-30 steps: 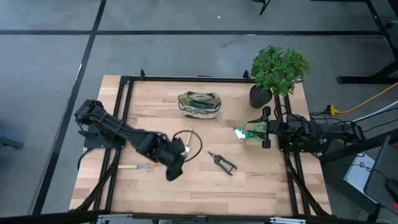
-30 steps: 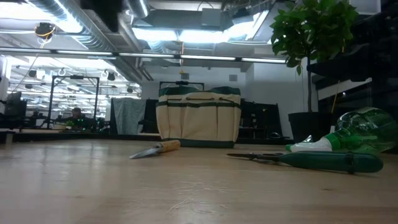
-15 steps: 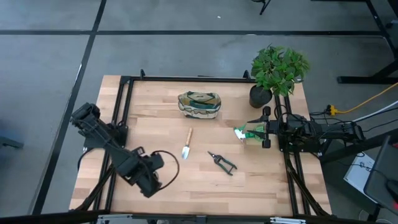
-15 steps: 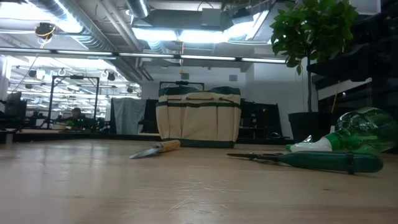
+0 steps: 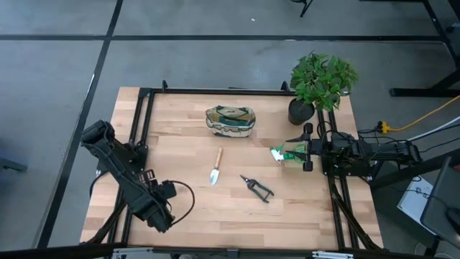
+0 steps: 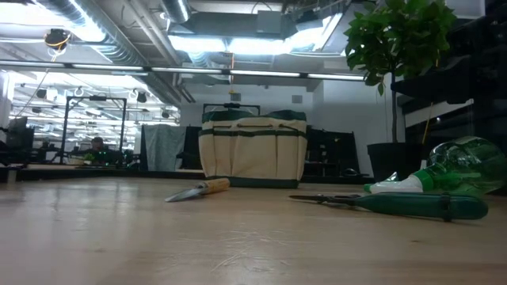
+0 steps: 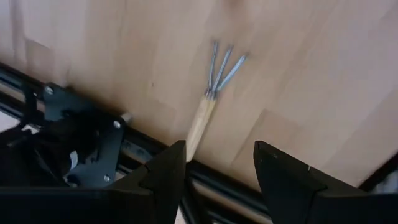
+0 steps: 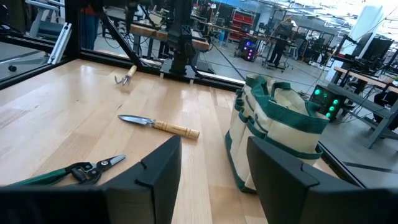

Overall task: Pick & Place Garden tools in Gardening bag
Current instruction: Put the brown hand rake into the light brown gardening bag

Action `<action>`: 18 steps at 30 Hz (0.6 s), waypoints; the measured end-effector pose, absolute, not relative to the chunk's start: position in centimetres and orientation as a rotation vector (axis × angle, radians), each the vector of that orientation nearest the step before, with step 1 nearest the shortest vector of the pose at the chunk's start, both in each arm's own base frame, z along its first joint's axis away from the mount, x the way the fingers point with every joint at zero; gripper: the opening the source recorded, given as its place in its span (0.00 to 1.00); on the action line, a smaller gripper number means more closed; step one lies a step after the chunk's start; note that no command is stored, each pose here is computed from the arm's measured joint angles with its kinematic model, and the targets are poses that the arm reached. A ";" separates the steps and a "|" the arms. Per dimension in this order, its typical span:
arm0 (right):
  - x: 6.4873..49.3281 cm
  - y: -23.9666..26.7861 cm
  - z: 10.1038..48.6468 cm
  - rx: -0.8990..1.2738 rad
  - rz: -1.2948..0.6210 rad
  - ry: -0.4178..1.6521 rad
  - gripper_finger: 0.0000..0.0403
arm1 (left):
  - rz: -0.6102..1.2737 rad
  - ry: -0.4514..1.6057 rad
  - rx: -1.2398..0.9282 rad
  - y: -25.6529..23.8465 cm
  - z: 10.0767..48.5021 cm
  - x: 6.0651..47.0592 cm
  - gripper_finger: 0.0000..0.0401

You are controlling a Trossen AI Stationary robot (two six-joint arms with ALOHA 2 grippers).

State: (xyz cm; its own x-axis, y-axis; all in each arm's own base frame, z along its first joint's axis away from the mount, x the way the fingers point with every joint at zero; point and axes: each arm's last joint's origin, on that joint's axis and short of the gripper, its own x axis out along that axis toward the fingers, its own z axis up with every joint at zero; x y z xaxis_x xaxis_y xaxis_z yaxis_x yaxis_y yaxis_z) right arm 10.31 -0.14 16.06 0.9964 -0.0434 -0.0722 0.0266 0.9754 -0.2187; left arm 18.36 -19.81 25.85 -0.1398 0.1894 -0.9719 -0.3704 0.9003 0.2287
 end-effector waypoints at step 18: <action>10.3 -0.1 16.1 -0.219 -0.035 0.077 0.46 | 0.497 1.680 -0.010 -17.7 17.2 16.2 0.46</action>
State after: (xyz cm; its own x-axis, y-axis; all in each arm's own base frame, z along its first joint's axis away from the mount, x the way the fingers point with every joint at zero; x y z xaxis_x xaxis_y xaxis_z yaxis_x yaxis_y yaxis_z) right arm 10.31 -0.14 16.06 0.9964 -0.0435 -0.0722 0.0267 0.9754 -0.2187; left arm 16.18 -17.70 17.23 -0.1803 0.2727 -0.9451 -0.2853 0.9050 0.3156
